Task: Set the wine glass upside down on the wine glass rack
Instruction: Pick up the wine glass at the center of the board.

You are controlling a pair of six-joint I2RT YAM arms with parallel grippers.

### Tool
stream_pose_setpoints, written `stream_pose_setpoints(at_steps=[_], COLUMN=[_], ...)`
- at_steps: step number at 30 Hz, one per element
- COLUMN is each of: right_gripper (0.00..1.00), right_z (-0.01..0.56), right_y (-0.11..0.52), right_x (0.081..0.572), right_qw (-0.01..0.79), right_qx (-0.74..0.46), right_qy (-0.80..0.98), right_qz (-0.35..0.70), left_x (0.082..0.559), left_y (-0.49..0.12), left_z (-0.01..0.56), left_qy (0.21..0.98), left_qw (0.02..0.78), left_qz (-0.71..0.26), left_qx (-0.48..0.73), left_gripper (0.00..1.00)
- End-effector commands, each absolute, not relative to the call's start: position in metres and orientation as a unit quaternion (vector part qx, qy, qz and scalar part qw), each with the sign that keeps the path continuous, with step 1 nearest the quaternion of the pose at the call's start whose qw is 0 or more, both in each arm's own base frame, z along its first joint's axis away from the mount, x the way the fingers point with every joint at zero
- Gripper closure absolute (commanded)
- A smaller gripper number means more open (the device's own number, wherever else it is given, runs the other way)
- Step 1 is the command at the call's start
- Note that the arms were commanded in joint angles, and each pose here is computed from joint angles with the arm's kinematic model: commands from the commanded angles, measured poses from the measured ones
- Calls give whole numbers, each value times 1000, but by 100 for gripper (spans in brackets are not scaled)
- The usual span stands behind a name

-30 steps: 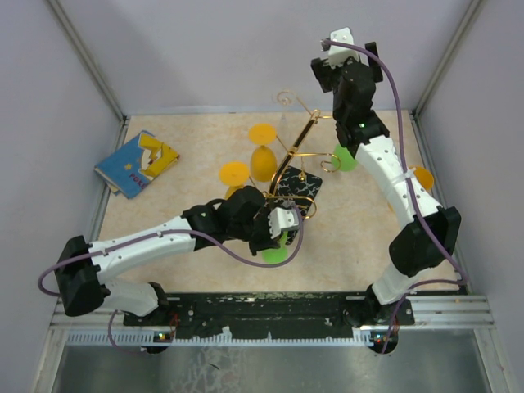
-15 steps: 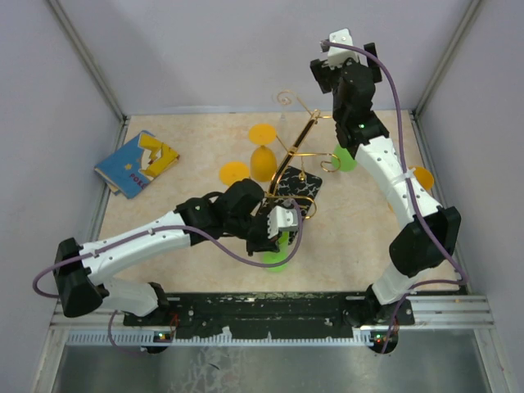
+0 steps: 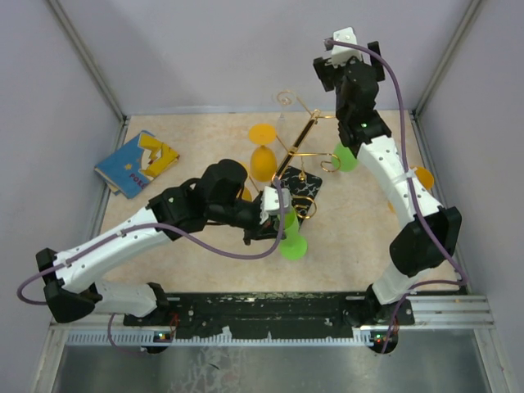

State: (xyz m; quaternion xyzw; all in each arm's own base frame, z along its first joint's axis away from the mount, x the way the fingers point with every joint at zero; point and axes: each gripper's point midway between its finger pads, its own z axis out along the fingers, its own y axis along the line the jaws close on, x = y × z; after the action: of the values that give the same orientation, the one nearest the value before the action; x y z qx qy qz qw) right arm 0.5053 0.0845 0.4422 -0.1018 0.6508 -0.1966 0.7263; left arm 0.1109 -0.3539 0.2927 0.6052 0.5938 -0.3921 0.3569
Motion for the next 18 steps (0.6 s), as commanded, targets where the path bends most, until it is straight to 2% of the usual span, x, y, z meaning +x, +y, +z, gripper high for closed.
stream_pose_setpoints(at_steps=[1, 7, 14, 18], right_gripper=[1, 1, 1, 1], right_z=[483, 481, 478, 478], right_y=[69, 68, 69, 67], right_x=[491, 493, 498, 499], right_qw=[763, 762, 761, 762], right_qx=[-67, -65, -66, -65], right_qy=[614, 616, 618, 618], right_qz=[-189, -187, -185, -185], left_x=[104, 106, 103, 98], left_y=[-345, -340, -338, -340], left_z=[313, 331, 396, 406], left_qy=[591, 595, 545, 543], left_qw=[360, 367, 427, 416], left_qz=[-395, -383, -402, -416], left_qx=[604, 603, 599, 600], left_gripper=[100, 100, 100, 100])
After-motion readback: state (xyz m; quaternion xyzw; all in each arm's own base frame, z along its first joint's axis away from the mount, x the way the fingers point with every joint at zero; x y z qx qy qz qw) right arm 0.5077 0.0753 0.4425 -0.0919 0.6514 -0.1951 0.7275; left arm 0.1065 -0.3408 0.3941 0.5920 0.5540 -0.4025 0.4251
